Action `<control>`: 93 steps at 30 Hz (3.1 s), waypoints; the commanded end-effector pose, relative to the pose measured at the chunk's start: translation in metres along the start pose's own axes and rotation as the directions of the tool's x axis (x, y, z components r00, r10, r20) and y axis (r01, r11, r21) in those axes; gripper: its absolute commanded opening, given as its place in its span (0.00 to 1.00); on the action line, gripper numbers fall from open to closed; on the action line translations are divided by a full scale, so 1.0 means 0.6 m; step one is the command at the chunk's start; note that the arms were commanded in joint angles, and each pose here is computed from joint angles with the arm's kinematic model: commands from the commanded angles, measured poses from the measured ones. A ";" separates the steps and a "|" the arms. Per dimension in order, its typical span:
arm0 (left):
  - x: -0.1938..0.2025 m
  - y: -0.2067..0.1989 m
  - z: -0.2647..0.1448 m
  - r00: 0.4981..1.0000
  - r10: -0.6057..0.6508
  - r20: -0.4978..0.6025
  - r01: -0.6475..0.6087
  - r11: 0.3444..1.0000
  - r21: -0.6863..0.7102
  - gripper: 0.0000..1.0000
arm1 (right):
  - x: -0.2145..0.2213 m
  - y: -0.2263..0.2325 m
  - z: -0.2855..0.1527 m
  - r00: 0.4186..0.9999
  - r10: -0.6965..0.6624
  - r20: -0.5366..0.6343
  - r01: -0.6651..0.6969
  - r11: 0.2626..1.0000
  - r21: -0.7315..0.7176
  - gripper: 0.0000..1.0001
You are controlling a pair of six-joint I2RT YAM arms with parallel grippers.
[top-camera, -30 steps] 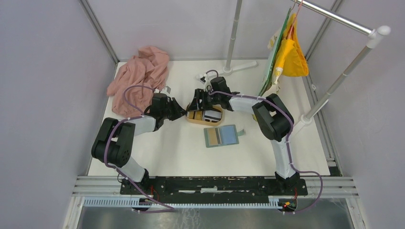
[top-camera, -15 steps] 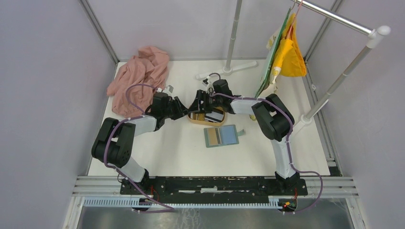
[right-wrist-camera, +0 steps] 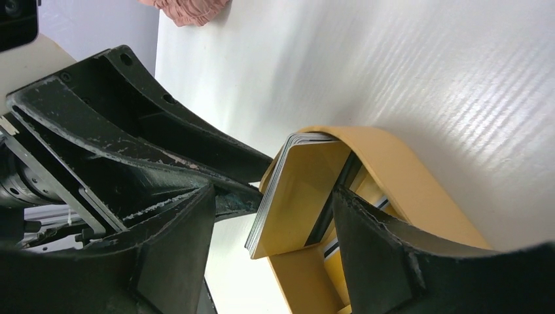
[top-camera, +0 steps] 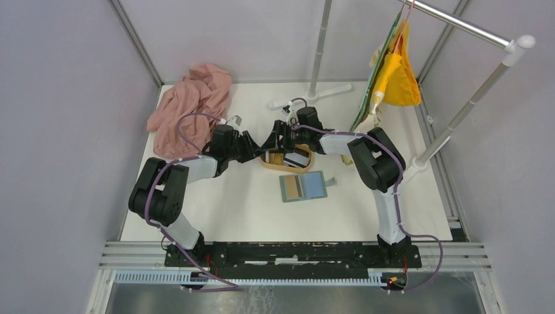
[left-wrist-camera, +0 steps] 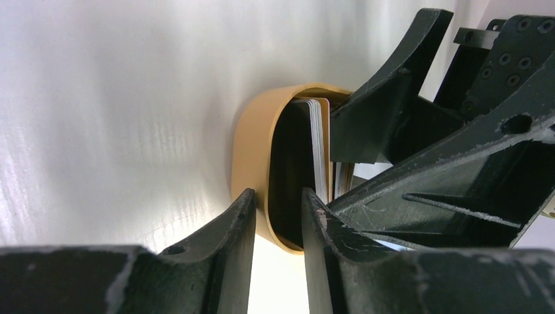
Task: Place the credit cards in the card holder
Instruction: Pick up the credit card from the storage box.
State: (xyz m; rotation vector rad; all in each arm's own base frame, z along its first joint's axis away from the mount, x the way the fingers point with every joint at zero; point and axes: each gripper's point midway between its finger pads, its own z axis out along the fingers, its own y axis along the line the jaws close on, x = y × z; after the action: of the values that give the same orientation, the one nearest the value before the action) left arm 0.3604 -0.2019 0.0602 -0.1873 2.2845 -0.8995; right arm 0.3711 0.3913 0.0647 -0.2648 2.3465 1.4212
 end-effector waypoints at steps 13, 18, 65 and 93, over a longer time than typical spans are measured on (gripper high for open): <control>0.000 -0.083 0.017 0.995 0.097 -0.022 -0.092 0.982 0.164 0.41 | -0.031 -0.032 -0.045 0.995 -0.046 0.089 0.031 0.987 0.161 0.62; 0.002 -0.083 0.020 0.995 0.098 -0.026 -0.092 0.982 0.164 0.41 | -0.033 -0.038 -0.053 0.994 -0.061 0.093 0.044 0.982 0.181 0.50; -0.014 -0.079 0.017 0.996 0.092 0.023 -0.094 0.989 0.118 0.40 | -0.014 -0.087 -0.050 0.998 0.040 0.044 -0.045 0.991 0.126 0.45; -0.027 -0.075 -0.081 0.983 0.109 0.151 -0.116 0.993 0.036 0.40 | -0.020 -0.039 -0.062 0.999 0.041 0.015 -0.041 0.998 0.054 0.41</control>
State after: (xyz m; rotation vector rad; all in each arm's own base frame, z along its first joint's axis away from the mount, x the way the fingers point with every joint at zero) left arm 0.3387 -0.2090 0.1120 -0.1260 2.1586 -0.8854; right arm 0.3757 0.3466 0.0363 -0.1918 2.4690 1.2825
